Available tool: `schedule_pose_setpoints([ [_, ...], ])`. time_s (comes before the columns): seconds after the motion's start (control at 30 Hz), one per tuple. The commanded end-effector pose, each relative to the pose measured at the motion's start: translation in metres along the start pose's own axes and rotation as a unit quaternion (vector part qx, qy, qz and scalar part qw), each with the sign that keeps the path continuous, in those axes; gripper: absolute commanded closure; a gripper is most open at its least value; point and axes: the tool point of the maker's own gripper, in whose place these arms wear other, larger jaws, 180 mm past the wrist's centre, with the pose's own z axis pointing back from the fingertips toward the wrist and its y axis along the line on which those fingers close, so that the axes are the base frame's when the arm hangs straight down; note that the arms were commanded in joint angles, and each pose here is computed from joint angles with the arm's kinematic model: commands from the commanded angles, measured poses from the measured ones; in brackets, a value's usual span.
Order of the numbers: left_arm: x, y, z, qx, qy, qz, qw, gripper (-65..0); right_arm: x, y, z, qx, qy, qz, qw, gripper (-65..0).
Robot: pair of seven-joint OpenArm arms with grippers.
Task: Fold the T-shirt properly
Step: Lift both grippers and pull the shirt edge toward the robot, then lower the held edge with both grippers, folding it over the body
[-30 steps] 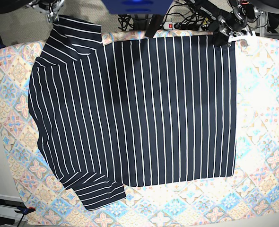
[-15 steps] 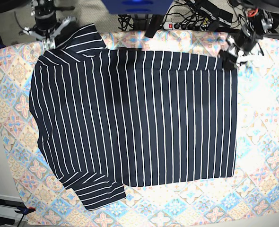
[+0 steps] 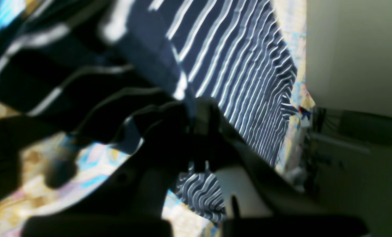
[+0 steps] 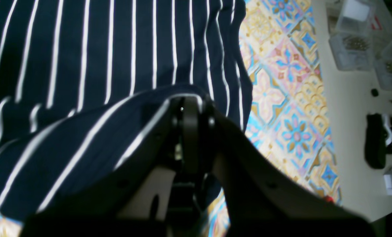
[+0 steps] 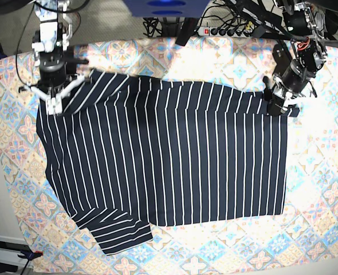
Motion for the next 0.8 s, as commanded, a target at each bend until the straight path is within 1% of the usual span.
schedule_pose_setpoints([
  [0.0, 0.009, -0.005, 0.0, -0.01, -0.01, -0.003, 1.0, 0.0, 0.024, -0.011, -0.004, -0.017, -0.035, 0.002, 0.9992, -0.1],
  [0.2, 0.011, 0.0, -0.011, -0.006, -0.008, 0.014, 1.0, 0.0, 0.072, -0.025, -0.026, -0.038, -0.074, -0.014, 0.9965, -0.1],
  [0.27, 0.015, -0.002, -0.016, -0.004, -0.011, 0.007, 1.0, 0.0, 0.083, -0.027, -0.034, -0.039, -0.081, -0.019, 0.9958, -0.1],
  [0.3, 0.016, -0.001, -0.017, 0.0, -0.011, 0.002, 1.0, 0.0, 0.088, -0.021, -0.039, -0.033, -0.083, -0.018, 0.9958, -0.1],
  [0.57, 0.034, -0.024, -0.031, -0.008, -0.03, -0.033, 0.999, 0.0, 0.098, 0.005, -0.071, -0.001, -0.078, -0.012, 0.9969, -0.1],
  [0.77, 0.041, -0.025, -0.047, -0.01, -0.032, -0.013, 0.999, 0.0, 0.099, 0.02, -0.094, 0.016, -0.065, -0.004, 0.9978, -0.1],
])
